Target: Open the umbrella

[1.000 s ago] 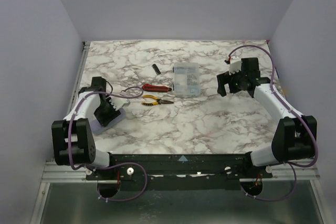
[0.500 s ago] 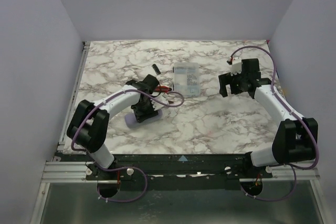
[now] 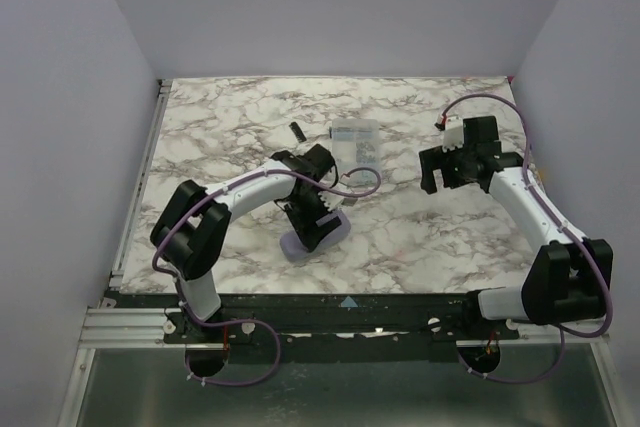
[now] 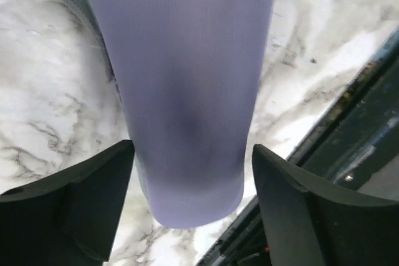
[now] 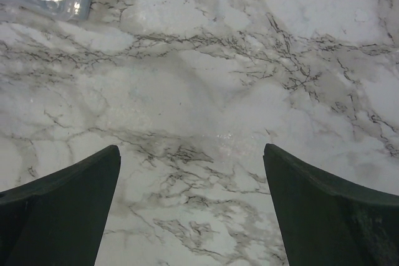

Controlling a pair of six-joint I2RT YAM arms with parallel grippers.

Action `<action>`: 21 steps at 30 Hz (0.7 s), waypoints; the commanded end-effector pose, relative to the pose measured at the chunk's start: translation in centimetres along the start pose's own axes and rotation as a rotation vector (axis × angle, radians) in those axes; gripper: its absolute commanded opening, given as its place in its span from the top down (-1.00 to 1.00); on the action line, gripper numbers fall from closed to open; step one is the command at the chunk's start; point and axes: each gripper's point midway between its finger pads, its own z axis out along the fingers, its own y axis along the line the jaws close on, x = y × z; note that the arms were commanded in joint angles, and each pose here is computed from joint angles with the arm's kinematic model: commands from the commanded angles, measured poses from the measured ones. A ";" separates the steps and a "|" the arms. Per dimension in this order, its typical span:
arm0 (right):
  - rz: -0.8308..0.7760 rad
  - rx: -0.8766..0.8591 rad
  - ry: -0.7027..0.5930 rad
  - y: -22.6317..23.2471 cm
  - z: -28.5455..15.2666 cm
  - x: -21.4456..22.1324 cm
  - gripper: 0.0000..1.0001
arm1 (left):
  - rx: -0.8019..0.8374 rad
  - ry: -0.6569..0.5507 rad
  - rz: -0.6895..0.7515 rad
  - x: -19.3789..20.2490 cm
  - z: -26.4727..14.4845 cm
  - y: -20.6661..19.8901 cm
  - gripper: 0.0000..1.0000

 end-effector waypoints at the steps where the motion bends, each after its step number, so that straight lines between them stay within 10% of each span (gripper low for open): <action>1: -0.017 -0.078 0.053 1.5 -1.0 2.1 -0.99 | 0.056 -0.126 0.078 -0.1 -2.5 -2.4 -0.79; 7: -0.020 -0.134 0.081 2.7 -1.6 3.5 -1.00 | -0.073 -0.139 0.234 3.9 -5.0 2.0 -0.81; 14: 0.027 -0.130 0.084 2.8 -1.7 3.2 -0.96 | -0.166 -0.030 0.509 8.6 -1.9 4.6 -0.02; 21: 0.140 -0.134 0.074 3.4 -2.1 2.4 -0.86 | -0.056 -0.049 0.480 6.5 0.2 1.3 0.42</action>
